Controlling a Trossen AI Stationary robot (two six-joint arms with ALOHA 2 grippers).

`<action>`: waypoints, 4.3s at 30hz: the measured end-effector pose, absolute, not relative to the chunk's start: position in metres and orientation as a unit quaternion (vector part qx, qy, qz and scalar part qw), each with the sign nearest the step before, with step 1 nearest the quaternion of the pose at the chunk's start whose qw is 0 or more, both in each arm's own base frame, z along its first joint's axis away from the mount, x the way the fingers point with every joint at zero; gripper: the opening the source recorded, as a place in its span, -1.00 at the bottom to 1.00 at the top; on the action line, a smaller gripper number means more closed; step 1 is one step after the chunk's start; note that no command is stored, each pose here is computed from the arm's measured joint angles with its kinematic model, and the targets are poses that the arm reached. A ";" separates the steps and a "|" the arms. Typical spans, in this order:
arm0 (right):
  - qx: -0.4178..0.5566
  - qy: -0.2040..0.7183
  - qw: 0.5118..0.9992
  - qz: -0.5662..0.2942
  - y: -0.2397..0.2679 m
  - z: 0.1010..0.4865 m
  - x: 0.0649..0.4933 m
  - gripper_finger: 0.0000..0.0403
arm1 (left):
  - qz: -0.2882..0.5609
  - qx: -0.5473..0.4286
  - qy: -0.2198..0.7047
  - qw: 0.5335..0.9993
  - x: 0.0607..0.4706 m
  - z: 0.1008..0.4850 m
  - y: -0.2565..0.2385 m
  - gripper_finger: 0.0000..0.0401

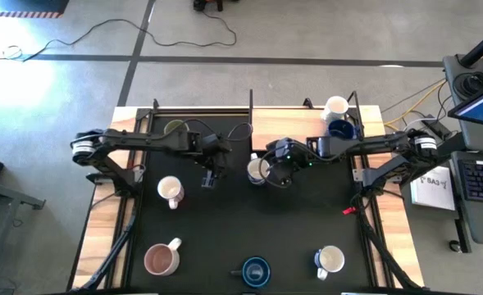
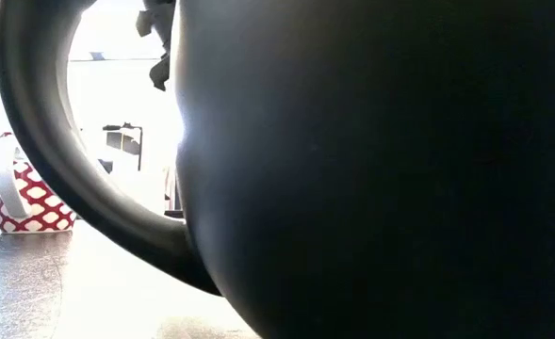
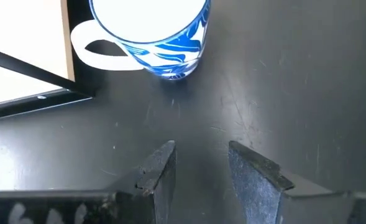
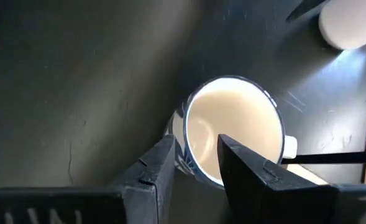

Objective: Place coffee mugs
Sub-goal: Put the top blue patterned mug on the shelf

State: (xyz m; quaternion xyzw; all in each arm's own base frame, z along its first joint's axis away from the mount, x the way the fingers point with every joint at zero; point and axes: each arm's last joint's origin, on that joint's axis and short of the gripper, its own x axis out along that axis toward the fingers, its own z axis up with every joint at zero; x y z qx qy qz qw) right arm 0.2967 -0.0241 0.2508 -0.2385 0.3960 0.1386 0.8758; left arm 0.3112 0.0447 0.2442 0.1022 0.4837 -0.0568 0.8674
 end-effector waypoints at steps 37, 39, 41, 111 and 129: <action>-0.223 0.463 0.843 0.157 -0.025 0.220 0.313 -0.92 | -0.048 0.118 0.495 0.860 0.309 0.240 0.046 -0.36; -0.222 0.466 0.842 0.157 -0.025 0.225 0.309 -0.92 | -0.046 0.118 0.494 0.860 0.309 0.240 0.047 -0.36; -0.220 0.465 0.844 0.155 -0.025 0.232 0.303 -0.93 | -0.042 0.119 0.494 0.860 0.309 0.240 0.048 -0.36; -0.162 0.567 0.797 -0.132 -0.165 0.273 0.196 -0.83 | -0.003 0.124 0.469 0.874 0.308 0.243 0.081 -0.36; -0.149 0.576 0.796 -0.111 -0.170 0.262 0.204 -0.83 | -0.003 0.127 0.469 0.874 0.308 0.243 0.082 -0.36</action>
